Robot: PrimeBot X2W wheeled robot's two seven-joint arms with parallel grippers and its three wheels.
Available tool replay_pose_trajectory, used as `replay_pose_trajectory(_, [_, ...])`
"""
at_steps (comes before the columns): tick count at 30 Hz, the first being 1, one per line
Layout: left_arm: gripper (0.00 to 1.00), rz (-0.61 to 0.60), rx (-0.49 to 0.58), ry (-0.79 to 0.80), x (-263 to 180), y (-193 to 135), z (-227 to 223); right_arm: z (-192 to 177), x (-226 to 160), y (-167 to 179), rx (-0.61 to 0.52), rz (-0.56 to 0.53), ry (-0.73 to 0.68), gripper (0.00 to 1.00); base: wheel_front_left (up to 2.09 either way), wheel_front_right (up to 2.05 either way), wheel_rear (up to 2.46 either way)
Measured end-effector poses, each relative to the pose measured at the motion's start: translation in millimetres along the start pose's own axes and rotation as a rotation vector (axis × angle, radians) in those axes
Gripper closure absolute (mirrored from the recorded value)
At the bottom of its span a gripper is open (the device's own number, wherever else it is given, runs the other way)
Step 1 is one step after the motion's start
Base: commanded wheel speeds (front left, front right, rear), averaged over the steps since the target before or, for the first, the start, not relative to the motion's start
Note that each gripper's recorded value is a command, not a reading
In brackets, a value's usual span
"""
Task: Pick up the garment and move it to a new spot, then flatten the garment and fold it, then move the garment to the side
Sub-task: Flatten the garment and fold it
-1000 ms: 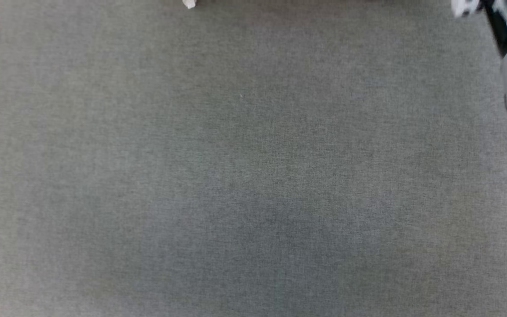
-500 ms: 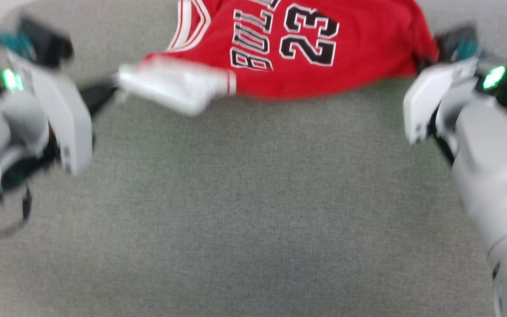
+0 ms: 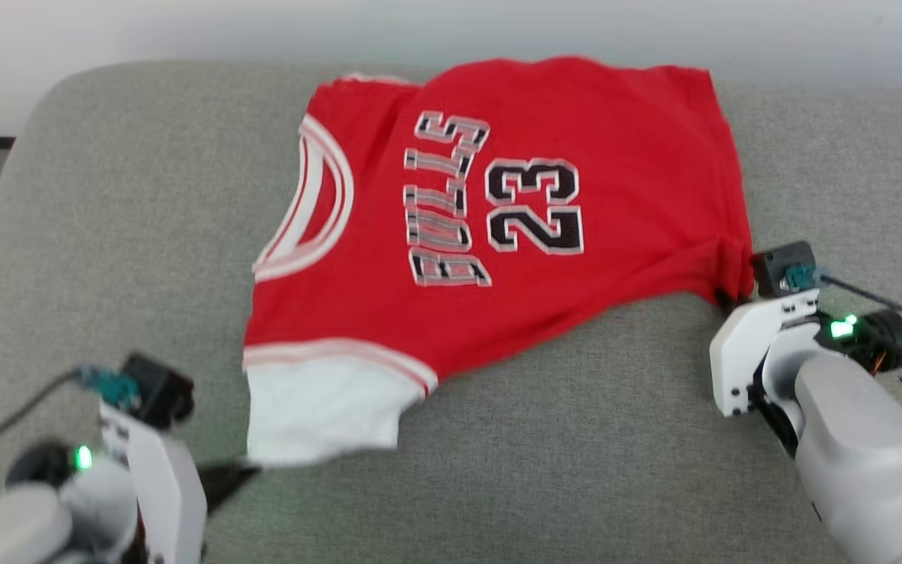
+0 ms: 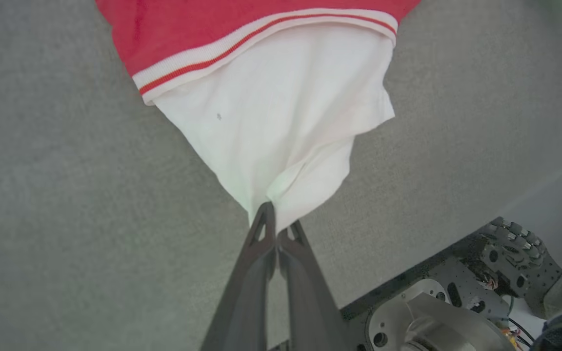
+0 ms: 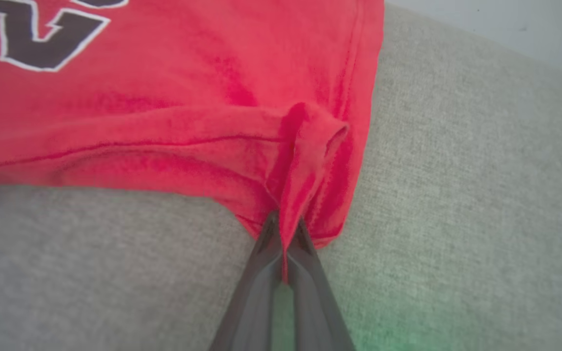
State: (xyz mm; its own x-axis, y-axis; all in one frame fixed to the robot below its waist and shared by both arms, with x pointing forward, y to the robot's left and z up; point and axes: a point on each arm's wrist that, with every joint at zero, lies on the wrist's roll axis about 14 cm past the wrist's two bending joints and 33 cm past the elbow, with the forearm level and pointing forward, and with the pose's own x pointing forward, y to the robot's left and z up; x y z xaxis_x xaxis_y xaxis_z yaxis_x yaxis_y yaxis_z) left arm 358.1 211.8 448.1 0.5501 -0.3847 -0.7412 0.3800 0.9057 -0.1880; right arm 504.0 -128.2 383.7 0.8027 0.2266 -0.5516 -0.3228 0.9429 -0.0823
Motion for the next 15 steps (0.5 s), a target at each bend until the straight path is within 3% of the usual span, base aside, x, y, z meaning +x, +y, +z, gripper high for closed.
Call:
replay_pose_trajectory(7, [1.0,-0.027,-0.114,0.13,-14,-29,-50,-28,-22,17,0.017,0.101,0.079,1.0,0.0,0.0,0.0])
replay_pose_trajectory(15, [1.0,0.005,-0.179,0.182,-29,-33,-75,-78,-97,8,0.051,0.26,0.273,1.0,0.0,0.0,0.0])
